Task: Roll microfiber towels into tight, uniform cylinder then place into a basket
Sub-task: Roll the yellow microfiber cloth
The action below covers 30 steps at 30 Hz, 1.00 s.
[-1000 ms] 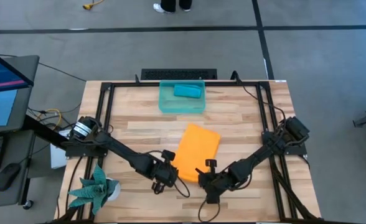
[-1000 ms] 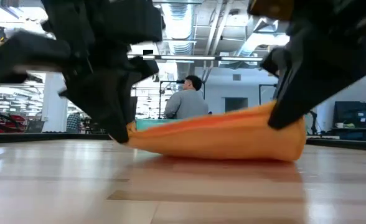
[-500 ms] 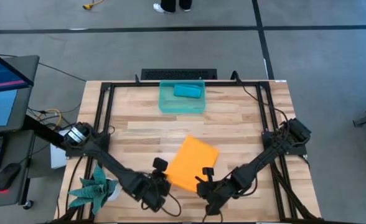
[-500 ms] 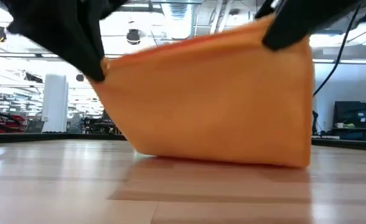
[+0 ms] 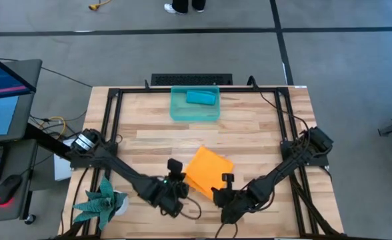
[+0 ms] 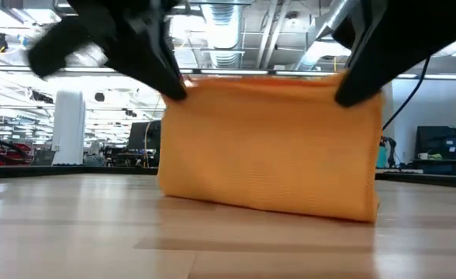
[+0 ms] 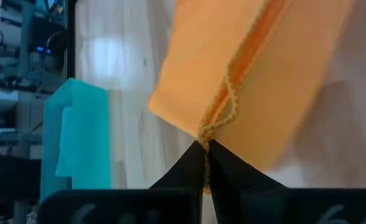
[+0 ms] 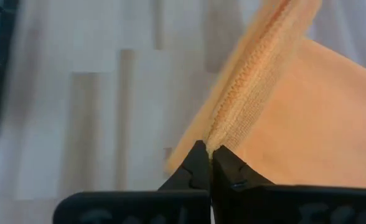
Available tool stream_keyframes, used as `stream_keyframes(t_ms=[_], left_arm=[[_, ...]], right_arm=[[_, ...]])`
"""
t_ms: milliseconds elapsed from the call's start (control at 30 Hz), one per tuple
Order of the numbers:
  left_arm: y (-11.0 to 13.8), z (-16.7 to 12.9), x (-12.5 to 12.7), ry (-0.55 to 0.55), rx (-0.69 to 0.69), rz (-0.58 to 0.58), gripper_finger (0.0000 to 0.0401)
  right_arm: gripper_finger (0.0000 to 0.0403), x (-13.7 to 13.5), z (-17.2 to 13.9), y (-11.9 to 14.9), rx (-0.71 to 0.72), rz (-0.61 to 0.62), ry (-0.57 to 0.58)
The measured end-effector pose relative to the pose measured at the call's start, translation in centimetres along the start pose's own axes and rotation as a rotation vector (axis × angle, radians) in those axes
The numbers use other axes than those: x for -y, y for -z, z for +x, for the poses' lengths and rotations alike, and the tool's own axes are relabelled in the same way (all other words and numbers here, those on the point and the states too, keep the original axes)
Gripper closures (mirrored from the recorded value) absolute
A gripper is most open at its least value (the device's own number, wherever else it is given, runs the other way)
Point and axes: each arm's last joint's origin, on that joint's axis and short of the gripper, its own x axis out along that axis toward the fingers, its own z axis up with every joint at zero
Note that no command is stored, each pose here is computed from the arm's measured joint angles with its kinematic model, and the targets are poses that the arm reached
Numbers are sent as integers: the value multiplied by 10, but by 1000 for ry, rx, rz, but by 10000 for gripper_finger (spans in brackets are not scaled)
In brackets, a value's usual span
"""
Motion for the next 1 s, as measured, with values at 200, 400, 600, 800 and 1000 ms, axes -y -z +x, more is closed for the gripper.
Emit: stream_keyframes(t_ms=[200, 400, 600, 800, 1000], left_arm=[[4, 32, -18, -67, -21, -59, 395], [4, 54, -33, -92, -18, -141, 395], [6, 69, -41, -61, -42, -172, 395], [7, 76, -47, -28, -49, -202, 395], [7, 81, -51, 29, -55, -228, 395]], right_arm=[[378, 12, 2, 5, -41, 73, 125], [394, 29, 4, 12, -127, 187, 247], [384, 45, 13, 20, -166, 281, 314], [388, 55, 20, 26, -210, 340, 332], [391, 55, 20, 27, -215, 348, 330]])
